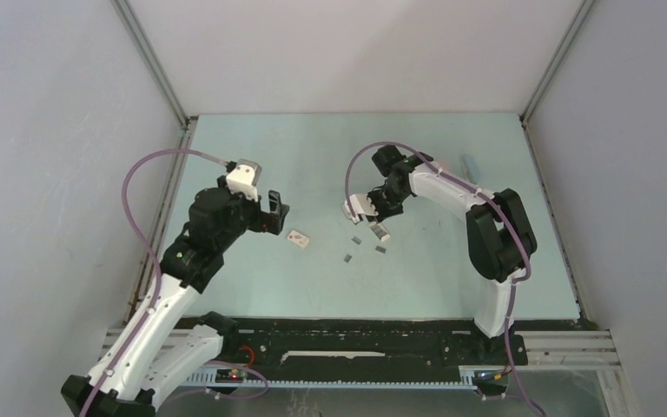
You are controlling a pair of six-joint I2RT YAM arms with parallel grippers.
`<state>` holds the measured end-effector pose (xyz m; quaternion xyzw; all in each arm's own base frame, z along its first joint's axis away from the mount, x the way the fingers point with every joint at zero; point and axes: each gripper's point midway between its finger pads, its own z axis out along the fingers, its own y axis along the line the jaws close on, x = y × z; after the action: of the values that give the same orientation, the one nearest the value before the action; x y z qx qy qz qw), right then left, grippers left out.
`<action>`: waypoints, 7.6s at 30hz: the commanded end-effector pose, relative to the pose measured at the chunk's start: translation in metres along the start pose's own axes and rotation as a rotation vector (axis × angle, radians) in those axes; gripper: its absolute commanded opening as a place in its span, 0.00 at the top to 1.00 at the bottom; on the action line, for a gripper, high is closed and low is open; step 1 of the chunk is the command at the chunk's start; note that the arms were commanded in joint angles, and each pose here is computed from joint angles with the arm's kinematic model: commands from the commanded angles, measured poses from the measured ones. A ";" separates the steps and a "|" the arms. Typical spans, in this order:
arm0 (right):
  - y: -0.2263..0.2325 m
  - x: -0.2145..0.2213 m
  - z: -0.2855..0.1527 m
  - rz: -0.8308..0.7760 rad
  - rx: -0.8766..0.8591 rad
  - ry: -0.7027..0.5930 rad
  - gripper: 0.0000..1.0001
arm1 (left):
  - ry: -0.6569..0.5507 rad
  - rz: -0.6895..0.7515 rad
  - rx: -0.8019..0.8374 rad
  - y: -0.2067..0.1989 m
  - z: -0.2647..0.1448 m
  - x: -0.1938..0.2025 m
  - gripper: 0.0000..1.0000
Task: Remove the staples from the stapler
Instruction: Place the staple in the staple box, then adjust the staple box at the center of the board.
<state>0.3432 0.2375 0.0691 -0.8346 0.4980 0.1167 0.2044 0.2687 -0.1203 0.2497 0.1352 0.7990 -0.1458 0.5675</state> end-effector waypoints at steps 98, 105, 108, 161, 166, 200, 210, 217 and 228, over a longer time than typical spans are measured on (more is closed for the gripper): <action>0.004 0.000 0.030 -0.107 -0.114 0.112 0.65 | 0.056 0.068 -0.021 0.011 0.004 0.021 0.03; 0.001 -0.016 0.005 -0.108 -0.069 0.086 0.66 | 0.056 0.068 -0.016 0.010 0.004 0.021 0.03; 0.003 -0.027 -0.012 -0.099 -0.047 0.067 0.67 | 0.048 0.068 -0.008 0.008 0.003 0.020 0.03; 0.030 -0.025 0.039 1.177 0.246 -0.053 1.00 | 0.158 -0.423 0.289 -0.107 0.055 0.115 0.24; 0.028 -0.017 0.042 1.194 0.276 -0.009 1.00 | 0.161 -0.430 0.279 -0.105 0.052 0.120 0.24; 0.051 -0.042 -0.022 1.010 0.104 -0.159 1.00 | 0.173 -0.368 0.323 -0.120 0.064 0.117 0.22; 0.065 -0.063 -0.089 0.901 -0.006 -0.438 0.87 | 0.248 -0.245 0.243 -0.137 0.085 0.123 0.23; 0.064 -0.060 -0.098 0.909 0.000 -0.478 0.83 | 0.333 -0.157 0.163 -0.147 0.102 0.134 0.26; 0.056 -0.036 -0.070 1.057 0.004 -0.374 0.87 | 0.443 -0.069 0.120 -0.164 0.114 0.151 0.32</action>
<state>0.2582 0.2080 0.1428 -0.4634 0.7787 0.3668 0.2106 0.2482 -0.3005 0.0714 0.1620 0.9029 -0.1939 0.3477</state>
